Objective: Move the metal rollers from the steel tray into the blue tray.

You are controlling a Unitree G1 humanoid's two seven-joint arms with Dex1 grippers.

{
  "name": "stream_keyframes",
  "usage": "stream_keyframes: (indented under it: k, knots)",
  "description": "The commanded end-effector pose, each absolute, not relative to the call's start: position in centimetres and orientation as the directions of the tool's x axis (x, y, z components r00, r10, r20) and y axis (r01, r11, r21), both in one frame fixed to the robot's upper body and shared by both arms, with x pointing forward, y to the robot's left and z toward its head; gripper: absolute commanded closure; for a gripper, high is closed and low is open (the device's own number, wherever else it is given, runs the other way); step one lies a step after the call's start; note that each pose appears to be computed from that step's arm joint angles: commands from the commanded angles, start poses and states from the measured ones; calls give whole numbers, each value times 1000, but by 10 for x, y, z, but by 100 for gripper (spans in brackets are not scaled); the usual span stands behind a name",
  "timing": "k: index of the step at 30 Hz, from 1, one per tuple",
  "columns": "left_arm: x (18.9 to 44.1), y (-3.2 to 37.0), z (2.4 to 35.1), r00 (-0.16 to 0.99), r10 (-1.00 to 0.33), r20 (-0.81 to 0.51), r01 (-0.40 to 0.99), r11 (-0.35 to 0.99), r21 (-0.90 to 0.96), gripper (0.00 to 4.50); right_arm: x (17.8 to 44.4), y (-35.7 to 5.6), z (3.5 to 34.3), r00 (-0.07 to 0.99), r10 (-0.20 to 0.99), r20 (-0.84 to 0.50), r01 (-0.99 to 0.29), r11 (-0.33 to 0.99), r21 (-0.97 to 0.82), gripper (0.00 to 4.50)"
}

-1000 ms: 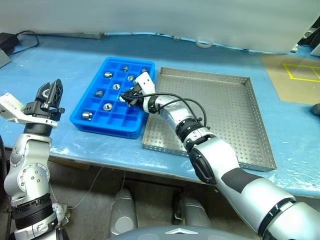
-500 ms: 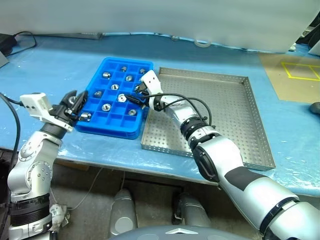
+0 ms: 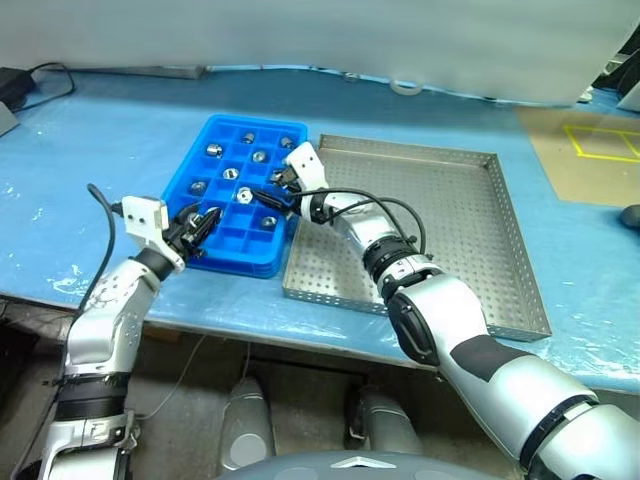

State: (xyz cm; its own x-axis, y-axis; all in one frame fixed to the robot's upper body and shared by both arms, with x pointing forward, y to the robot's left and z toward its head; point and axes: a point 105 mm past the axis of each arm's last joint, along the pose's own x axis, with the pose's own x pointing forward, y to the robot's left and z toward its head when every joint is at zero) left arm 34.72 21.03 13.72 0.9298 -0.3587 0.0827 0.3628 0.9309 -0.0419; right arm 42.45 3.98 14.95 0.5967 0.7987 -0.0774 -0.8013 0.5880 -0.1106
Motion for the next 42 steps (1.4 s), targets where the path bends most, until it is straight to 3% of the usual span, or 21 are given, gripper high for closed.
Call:
stream_keyframes:
  k: [1,11,21,28,35,40,42]
  knots:
    - [360,202,147,915,-382,129,385,923,4,262,423,43,159,594,804,-29,-800,585,-132,81]
    - [362,185,130,876,-482,34,480,876,50,262,422,40,150,601,798,-45,-796,592,-129,81]
    - [344,196,124,887,-461,-10,461,886,55,262,423,37,145,610,790,-65,-789,598,-139,81]
    - [345,191,122,886,-463,-25,464,884,54,262,421,43,146,604,795,-60,-794,594,-125,81]
    - [355,193,135,903,-429,19,428,903,36,42,423,40,146,613,788,-57,-788,604,-121,77]
    - [351,194,162,887,-446,119,446,895,24,42,425,28,150,605,795,-36,-794,600,-98,77]
    - [347,196,168,882,-449,142,449,893,34,42,422,23,153,556,831,-12,-829,555,-66,77]
